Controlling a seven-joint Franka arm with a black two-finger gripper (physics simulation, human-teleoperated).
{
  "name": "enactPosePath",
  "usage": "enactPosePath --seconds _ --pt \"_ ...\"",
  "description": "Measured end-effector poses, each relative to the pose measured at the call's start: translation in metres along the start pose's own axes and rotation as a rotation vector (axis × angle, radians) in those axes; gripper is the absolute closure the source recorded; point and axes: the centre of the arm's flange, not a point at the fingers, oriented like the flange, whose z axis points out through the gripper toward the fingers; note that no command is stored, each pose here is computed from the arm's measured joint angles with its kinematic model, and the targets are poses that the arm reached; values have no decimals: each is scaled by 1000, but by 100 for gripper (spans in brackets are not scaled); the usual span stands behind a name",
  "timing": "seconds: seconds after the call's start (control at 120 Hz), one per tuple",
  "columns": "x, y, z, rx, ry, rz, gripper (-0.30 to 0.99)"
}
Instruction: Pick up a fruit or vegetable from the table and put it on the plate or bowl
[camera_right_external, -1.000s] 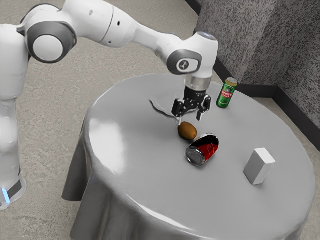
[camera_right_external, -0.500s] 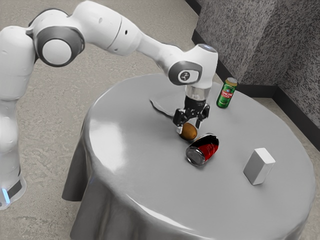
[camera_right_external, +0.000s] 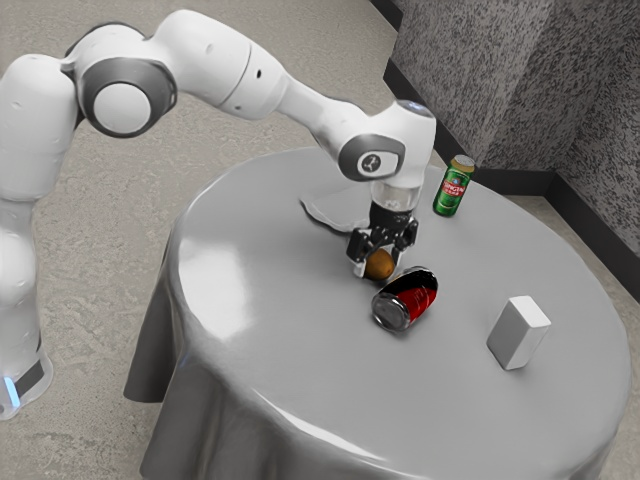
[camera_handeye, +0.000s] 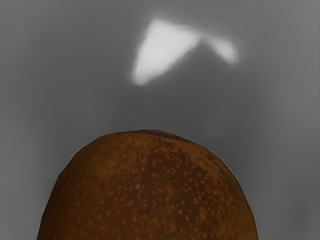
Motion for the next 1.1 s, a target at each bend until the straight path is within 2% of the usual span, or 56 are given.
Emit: enactPosePath --seconds 0.208,0.4,0.542,0.633,0.825,0.958,1.1 --pt "-2 -1 -2 -3 2 -2 34" --pt "-9 -7 -21 -20 -1 13 40" --pt "-6 -12 -79 -87 -4 18 40" --pt "19 -3 -105 -110 17 -8 40" --pt "86 9 -121 -106 52 -92 41" --pt "104 11 -125 -99 61 -109 41" --pt "146 15 -127 -91 64 -163 41"
